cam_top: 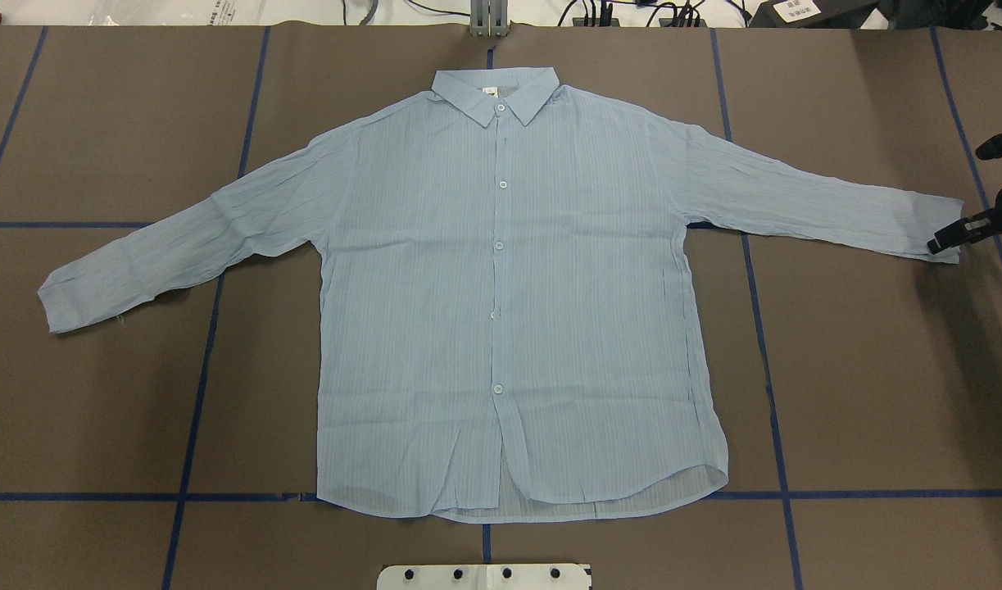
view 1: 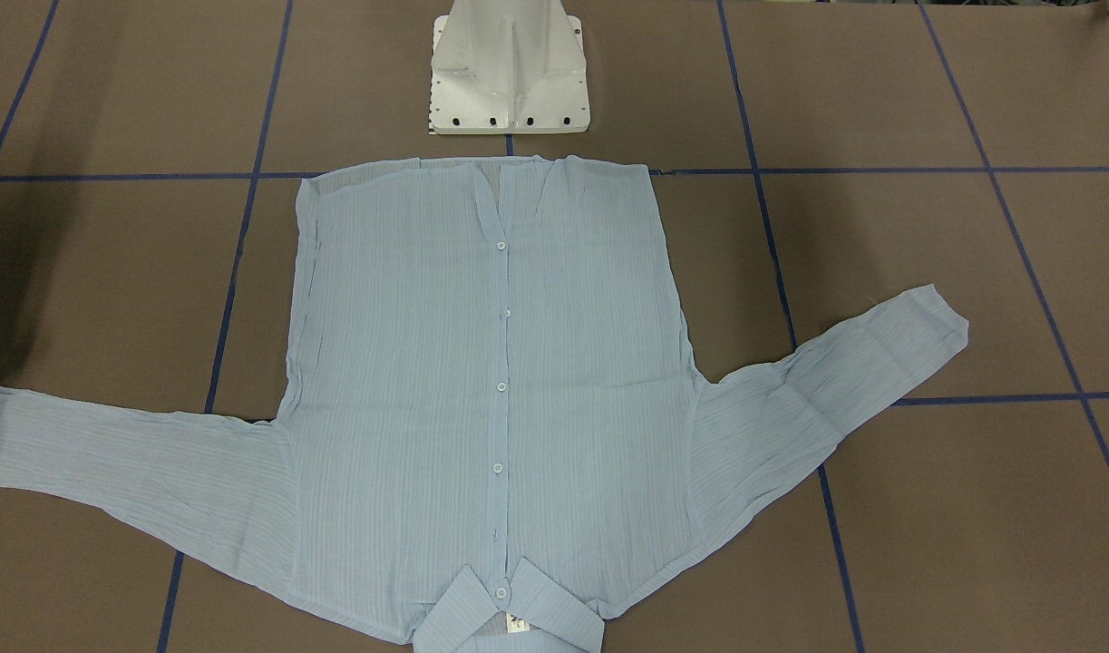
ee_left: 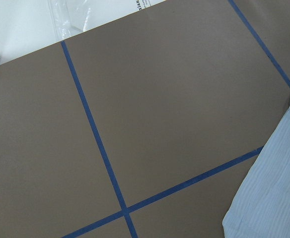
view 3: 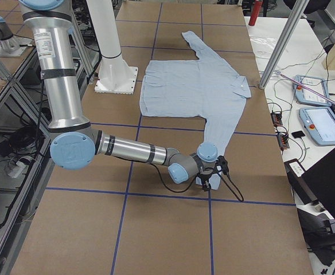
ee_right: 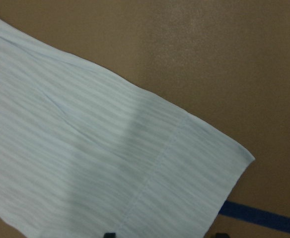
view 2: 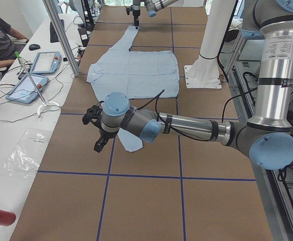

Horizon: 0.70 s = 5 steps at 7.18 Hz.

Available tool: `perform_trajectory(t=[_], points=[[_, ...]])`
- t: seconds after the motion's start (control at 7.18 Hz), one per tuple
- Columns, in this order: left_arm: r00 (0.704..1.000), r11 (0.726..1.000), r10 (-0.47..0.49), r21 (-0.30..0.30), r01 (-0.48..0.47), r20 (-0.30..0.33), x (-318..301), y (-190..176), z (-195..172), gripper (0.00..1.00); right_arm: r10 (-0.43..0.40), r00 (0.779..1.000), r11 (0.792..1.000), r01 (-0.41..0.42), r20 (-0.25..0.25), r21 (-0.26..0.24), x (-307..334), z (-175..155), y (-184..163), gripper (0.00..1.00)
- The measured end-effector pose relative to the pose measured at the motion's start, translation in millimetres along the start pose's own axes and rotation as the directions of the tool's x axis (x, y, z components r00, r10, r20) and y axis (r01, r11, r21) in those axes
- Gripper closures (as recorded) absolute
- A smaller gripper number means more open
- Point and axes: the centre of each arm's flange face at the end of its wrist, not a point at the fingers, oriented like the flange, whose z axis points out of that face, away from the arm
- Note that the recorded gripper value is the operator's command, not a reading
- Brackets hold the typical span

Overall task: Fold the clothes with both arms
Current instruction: 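Close the right gripper on the sleeve cuff and lift it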

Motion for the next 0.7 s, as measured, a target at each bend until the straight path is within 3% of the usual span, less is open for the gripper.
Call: perform_trajectory(t=[0.7], points=[[1.000, 1.000, 0.000, 0.001, 0.000, -0.001, 0.7, 0.0, -0.5, 0.01, 0.005, 1.000, 1.000, -0.005, 0.028, -0.014, 1.5, 0.3, 7.9, 0.52]])
